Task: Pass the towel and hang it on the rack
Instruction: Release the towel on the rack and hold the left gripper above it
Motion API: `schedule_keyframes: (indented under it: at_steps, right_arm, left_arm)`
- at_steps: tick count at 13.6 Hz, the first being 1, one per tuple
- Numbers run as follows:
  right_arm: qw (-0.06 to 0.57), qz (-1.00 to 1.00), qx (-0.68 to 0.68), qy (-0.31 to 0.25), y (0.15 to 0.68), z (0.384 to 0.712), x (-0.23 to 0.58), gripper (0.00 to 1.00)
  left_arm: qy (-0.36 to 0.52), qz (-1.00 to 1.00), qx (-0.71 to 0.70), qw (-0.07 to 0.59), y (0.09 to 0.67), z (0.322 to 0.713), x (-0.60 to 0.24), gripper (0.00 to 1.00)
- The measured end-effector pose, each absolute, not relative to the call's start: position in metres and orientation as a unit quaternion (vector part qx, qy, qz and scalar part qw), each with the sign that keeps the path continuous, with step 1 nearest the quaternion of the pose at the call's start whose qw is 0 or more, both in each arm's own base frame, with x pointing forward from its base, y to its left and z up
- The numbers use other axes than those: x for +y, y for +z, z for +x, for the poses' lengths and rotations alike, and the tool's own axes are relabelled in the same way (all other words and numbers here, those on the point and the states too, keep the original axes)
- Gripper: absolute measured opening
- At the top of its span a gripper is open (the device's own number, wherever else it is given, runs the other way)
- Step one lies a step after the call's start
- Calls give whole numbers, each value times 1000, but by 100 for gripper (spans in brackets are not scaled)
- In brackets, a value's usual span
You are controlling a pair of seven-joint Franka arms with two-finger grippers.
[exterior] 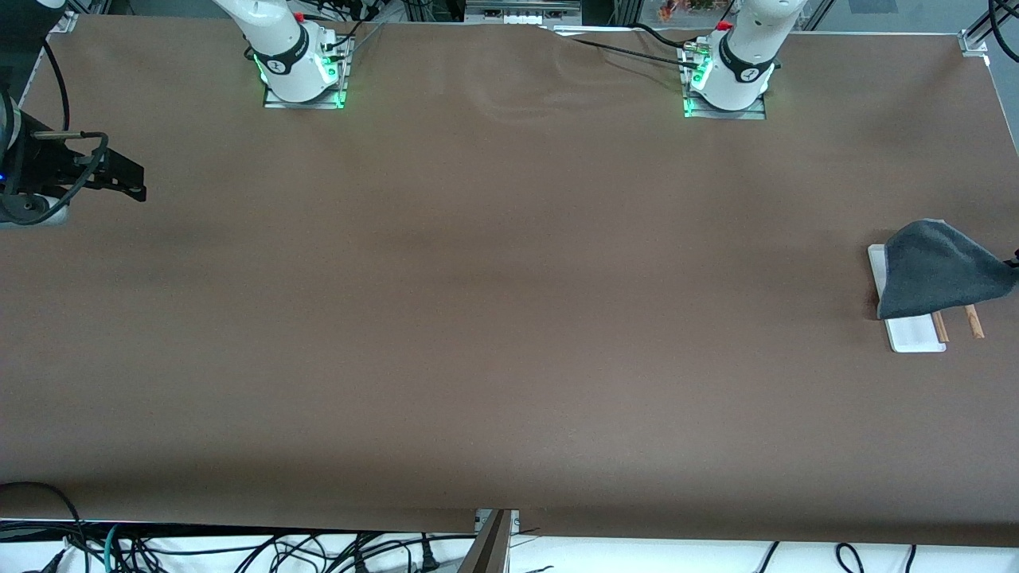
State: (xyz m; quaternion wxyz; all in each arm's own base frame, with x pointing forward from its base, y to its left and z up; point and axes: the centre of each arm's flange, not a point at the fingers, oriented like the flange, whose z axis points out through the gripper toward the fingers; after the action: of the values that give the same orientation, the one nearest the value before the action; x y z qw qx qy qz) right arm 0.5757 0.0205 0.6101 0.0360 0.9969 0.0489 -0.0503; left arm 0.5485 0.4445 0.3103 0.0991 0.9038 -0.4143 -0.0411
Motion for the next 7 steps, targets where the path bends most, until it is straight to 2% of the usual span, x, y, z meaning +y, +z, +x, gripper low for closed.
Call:
schedule_keyframes:
  at_steps: [3, 4, 6, 7]
  right_arm:
    - [32, 997, 46, -50, 611, 575, 22, 100]
    - [32, 997, 46, -49, 611, 575, 22, 100]
    - [32, 997, 46, -50, 611, 575, 22, 100]
    - [32, 997, 46, -50, 611, 575, 22, 100]
  left_arm:
    - [-39, 904, -414, 96, 312, 549, 446, 59]
    - [-37, 905, -414, 93, 316, 550, 447, 74]
    - [-30, 906, -415, 80, 331, 554, 448, 93]
    - [-25, 906, -417, 70, 346, 558, 446, 100]
